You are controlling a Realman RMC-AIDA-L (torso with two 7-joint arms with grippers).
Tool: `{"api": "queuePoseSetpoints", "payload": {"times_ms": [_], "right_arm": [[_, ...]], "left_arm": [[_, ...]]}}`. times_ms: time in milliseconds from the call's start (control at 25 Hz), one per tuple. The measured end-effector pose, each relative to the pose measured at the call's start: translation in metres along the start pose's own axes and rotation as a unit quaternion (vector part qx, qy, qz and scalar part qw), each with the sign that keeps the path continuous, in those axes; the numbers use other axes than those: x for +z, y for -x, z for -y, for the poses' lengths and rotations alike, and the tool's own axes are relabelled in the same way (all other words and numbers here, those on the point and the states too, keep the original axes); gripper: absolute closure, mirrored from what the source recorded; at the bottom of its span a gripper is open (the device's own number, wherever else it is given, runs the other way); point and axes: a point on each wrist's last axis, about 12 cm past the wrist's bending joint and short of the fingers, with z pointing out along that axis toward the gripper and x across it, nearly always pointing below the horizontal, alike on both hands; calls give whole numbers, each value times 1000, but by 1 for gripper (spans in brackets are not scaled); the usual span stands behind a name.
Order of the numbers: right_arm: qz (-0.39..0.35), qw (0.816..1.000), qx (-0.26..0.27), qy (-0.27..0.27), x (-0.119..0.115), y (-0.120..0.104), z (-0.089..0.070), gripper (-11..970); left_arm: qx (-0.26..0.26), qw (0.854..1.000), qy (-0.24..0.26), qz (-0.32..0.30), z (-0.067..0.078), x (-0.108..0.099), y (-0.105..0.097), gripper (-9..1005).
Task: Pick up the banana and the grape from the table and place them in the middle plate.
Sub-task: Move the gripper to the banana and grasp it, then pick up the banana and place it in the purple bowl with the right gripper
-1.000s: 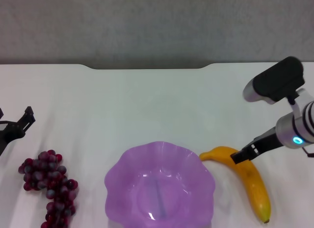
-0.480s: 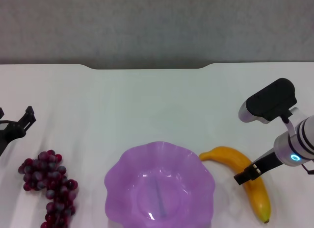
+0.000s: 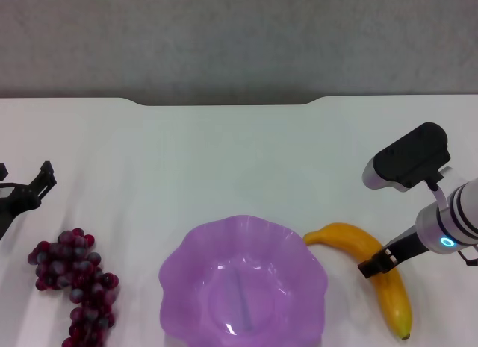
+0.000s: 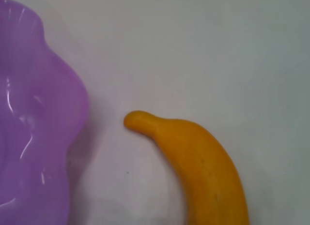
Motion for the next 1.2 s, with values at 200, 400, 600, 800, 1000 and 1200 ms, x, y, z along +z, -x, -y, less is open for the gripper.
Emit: {"api": "queuePoseSetpoints", "payload": {"times_ms": [200,400,600,800,1000,1200], "right_arm": [[9,1000,-2,-6,2,1,0,159],[18,1000,-5,-11,3,2,1,277],[15,1000,-19,-20,9,-2,0,401],[27,999,-22,-25,11,-3,-1,453],[72,997,-9,-28,5,-7,-2,452],[116,993,1,-34,-8,-11,-3,453]], "left_arm": [[0,1000,0,1,0,0,0,135],[-1,1000,1,1,0,0,0,135],[0,1000,0,2,0,0,1,135],[-1,1000,1,1,0,0,0,136],[-1,1000,2,0,-1,-1,-1,136],[0,1000,5,-2,-3,-2,-1,136]]}}
